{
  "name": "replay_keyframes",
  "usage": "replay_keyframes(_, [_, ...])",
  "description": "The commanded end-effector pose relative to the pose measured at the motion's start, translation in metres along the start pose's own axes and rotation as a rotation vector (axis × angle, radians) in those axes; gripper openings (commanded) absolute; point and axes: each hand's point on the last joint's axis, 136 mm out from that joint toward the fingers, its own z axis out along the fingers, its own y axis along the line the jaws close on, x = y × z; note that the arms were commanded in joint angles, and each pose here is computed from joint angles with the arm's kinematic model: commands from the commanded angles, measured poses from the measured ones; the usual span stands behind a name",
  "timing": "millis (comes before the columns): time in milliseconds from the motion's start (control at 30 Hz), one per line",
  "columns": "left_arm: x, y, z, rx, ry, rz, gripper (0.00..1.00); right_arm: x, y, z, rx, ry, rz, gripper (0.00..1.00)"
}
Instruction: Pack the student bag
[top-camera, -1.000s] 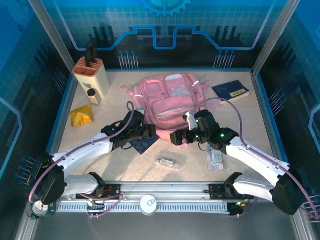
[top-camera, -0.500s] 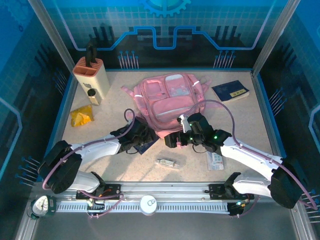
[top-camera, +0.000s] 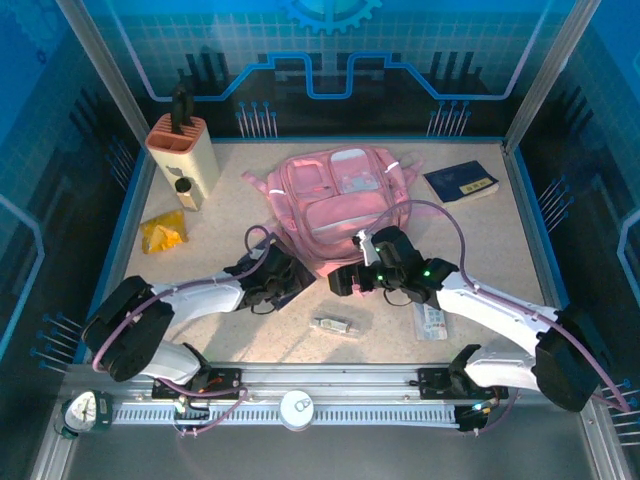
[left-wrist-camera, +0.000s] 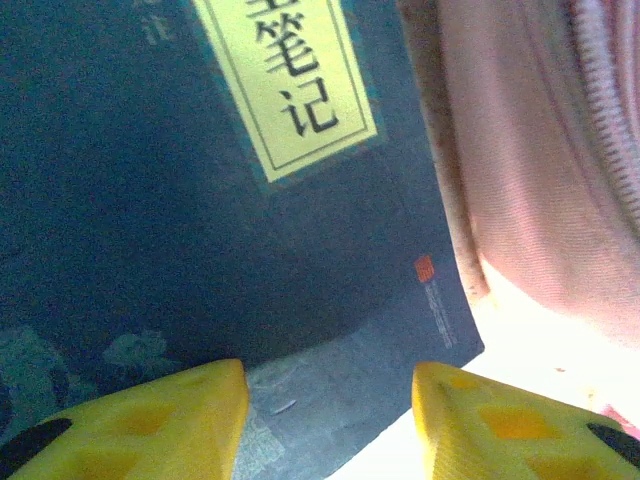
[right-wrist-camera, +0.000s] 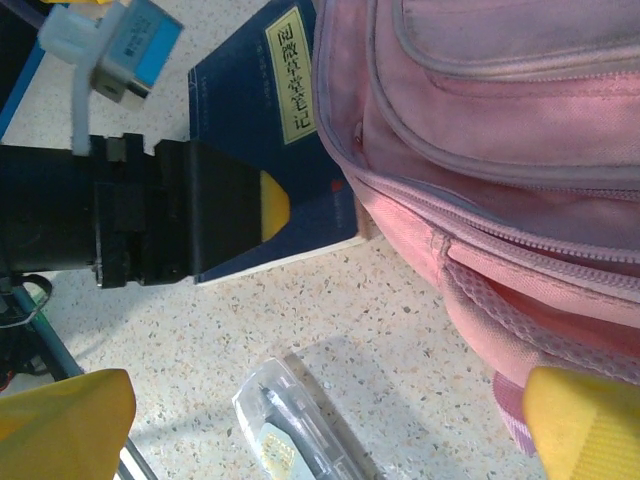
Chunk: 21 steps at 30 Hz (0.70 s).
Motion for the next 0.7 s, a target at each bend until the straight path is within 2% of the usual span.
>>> replay_keyframes(0, [0.017,0.074,-0.013,-0.257,0.034,0.016,0.49,-0.009,0.015,0.003,-0.024,-0.021,-0.024,1.0])
replay_keyframes(233, [0.017,0.098,-0.046,-0.242,0.017,-0.007,0.51,-0.001,0.05,0.019,-0.084,0.054,-0.048,1.0])
replay_keyframes(300, [0.011,0.097,-0.055,-0.205,0.005,-0.021,0.51,0.009,0.059,0.027,-0.085,0.11,-0.036,1.0])
replay_keyframes(367, [0.002,0.093,-0.064,-0.166,-0.023,-0.031,0.52,0.001,0.077,0.031,-0.111,0.116,-0.032,1.0])
replay_keyframes(533, [-0.022,0.093,-0.077,-0.104,-0.087,-0.072,0.54,0.011,0.086,0.06,-0.046,0.203,-0.013,1.0])
replay_keyframes(667, [-0.038,0.099,-0.077,-0.104,-0.098,-0.096,0.55,0.02,0.088,0.09,-0.007,0.259,-0.001,0.93])
